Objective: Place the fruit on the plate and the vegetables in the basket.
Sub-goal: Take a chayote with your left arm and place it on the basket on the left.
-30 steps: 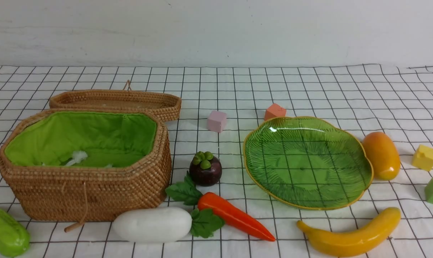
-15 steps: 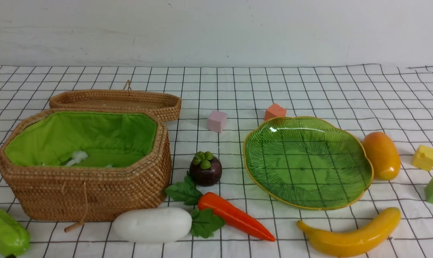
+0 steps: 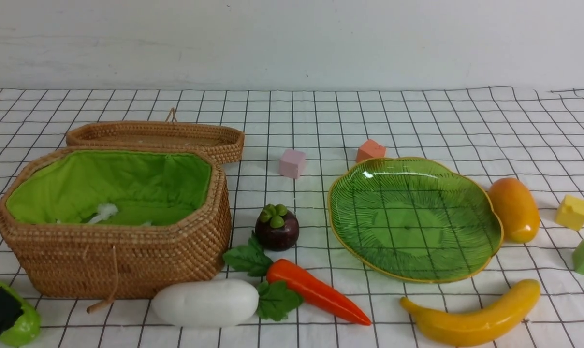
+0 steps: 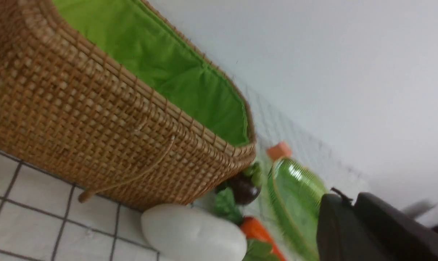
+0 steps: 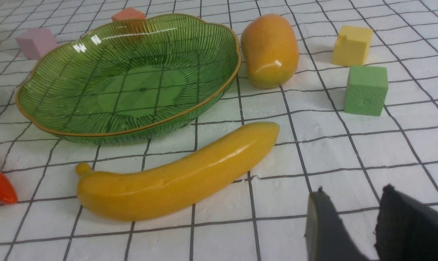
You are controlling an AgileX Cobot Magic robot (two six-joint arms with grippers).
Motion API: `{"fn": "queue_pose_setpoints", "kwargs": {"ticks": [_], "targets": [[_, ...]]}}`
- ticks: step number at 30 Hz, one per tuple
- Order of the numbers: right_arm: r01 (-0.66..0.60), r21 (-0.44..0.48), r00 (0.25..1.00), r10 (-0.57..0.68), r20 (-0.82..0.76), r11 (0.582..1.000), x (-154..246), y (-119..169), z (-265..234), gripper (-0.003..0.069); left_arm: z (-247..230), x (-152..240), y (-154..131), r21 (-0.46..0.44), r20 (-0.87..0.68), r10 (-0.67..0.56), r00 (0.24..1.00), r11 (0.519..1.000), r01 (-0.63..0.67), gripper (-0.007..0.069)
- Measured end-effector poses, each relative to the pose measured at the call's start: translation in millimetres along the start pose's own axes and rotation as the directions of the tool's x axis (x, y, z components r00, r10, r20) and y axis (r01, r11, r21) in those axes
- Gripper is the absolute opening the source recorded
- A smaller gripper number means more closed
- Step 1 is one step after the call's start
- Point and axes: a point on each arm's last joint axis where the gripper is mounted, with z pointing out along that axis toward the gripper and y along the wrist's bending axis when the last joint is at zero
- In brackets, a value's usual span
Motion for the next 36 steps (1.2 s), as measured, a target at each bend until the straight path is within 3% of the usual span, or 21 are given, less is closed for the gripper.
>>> {"fn": "queue_pose_setpoints", "kwargs": {"ticks": [1, 5, 11, 15, 16, 18, 21, 25, 27, 28, 31, 33, 36], "targets": [[0.000, 0.000, 1.000, 0.000, 0.000, 1.000, 0, 0, 0, 0.0242, 7, -9, -9, -0.032, -0.078, 0.044, 0.996, 0.998, -0.047, -0.0006], [0.000, 0.000, 1.000, 0.000, 0.000, 1.000, 0, 0, 0, 0.0242, 32, -26, -24, -0.094, -0.305, 0.138, 0.942, 0.980, -0.174, -0.0013], [0.024, 0.002, 0.999, -0.024, 0.023, 1.000, -1, -1, 0, 0.0242, 56, -41, -35, -0.112, -0.465, 0.158, 0.871, 0.966, -0.235, -0.0013], [-0.182, -0.063, 0.979, 0.187, 0.081, 0.981, -6, 4, 1, 0.0242, 61, -46, -37, -0.121, -0.499, 0.166, 0.851, 0.959, -0.258, -0.0013], [-0.322, -0.126, 0.934, 0.336, 0.119, 0.938, -12, 7, 0, 0.0242, 60, -46, -37, -0.129, -0.505, 0.170, 0.846, 0.955, -0.268, -0.0013], [-0.420, -0.187, 0.880, 0.449, 0.155, 0.888, -18, 9, -2, 0.0242, 59, -46, -35, -0.146, -0.516, 0.166, 0.840, 0.949, -0.278, -0.0013], [-0.494, -0.274, 0.806, 0.553, 0.213, 0.825, -27, 10, -4, 0.0242, 57, -45, -31, -0.180, -0.542, 0.159, 0.825, 0.937, -0.299, -0.0013], [-0.563, -0.318, 0.751, 0.633, 0.188, 0.763, -43, 13, -12, 0.0242, 56, -45, -26, -0.229, -0.553, 0.143, 0.821, 0.921, -0.315, -0.0013], [-0.557, -0.313, 0.769, 0.620, 0.156, 0.770, -59, 15, -20, 0.0242, 54, -46, -23, -0.264, -0.555, 0.131, 0.821, 0.909, -0.324, -0.0013], [-0.492, -0.302, 0.831, 0.544, 0.117, 0.817, -90, 20, -34, 0.0242, 54, -47, -18, -0.322, -0.554, 0.103, 0.826, 0.889, -0.326, -0.0013], [-0.381, -0.295, 0.911, 0.410, 0.040, 0.876, -128, 26, -49, 0.0242, 53, -49, -12, -0.383, -0.557, 0.076, 0.827, 0.860, -0.337, -0.0013], [-0.218, -0.322, 0.975, 0.193, -0.108, 0.921, -172, 36, -64, 0.0242, 51, -54, -6, -0.447, -0.556, 0.049, 0.830, 0.824, -0.348, -0.0013], [-0.044, -0.396, 0.968, -0.059, -0.245, 0.917, -208, 49, -71, 0.0242, 48, -59, 0, -0.502, -0.532, 0.017, 0.846, 0.799, -0.331, -0.0013]]}}
